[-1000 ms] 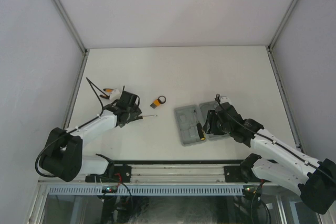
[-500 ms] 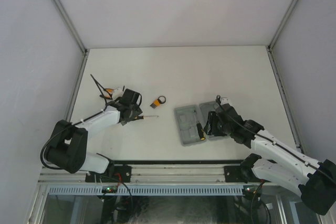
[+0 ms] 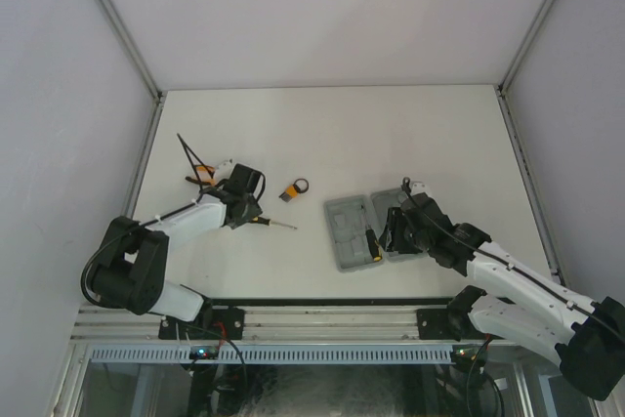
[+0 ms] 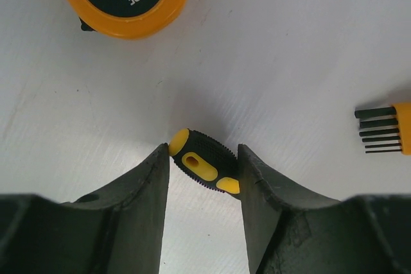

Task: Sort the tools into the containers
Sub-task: Pick up the screwdriver from the center of the board.

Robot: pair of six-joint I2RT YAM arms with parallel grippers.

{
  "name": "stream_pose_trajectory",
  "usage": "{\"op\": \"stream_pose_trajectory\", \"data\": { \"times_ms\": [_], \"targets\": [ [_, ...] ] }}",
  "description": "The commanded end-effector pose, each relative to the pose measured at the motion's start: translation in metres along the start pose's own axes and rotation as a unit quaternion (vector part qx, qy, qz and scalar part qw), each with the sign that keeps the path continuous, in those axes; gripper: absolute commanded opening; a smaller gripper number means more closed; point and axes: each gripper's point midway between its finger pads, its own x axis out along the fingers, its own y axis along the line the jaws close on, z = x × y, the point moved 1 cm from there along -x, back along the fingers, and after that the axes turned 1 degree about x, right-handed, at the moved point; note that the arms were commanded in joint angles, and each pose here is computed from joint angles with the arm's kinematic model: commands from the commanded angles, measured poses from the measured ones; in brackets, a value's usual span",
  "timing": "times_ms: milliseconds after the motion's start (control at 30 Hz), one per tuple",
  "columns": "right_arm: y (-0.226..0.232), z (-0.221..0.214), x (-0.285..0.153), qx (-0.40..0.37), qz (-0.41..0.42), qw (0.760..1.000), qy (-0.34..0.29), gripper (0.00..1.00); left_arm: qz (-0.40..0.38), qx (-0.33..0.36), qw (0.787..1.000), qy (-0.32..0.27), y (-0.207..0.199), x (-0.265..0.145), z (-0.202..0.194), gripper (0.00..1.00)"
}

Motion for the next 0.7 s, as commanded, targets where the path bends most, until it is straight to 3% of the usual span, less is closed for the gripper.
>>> {"op": "stream_pose_trajectory", "data": {
  "times_ms": [0,233,433,567,667],
  "targets": [
    [0.001,0.004,-0.002,0.006,0.003,1.000,-0.015,0.45,-0.017,0.029,0.999,-0.003,-0.009,-0.005,0.009,0.33],
    [0.001,0.004,-0.002,0.004,0.003,1.000,-0.015,0.45,-0.040,0.059,0.997,-0.020,-0.014,-0.011,0.018,0.14],
    [0.002,0.005,-0.001,0.003,0.006,1.000,-0.016,0.45,-0.087,0.118,0.989,-0.007,-0.029,-0.014,0.015,0.12],
    [0.004,0.005,0.000,0.004,0.010,1.000,-0.015,0.45,-0.076,0.136,0.988,-0.002,-0.026,-0.012,0.015,0.19],
    [0.005,0.004,-0.001,0.006,0.012,1.000,-0.013,0.45,-0.068,0.128,0.989,-0.008,-0.023,-0.015,0.018,0.34]
  ]
}}
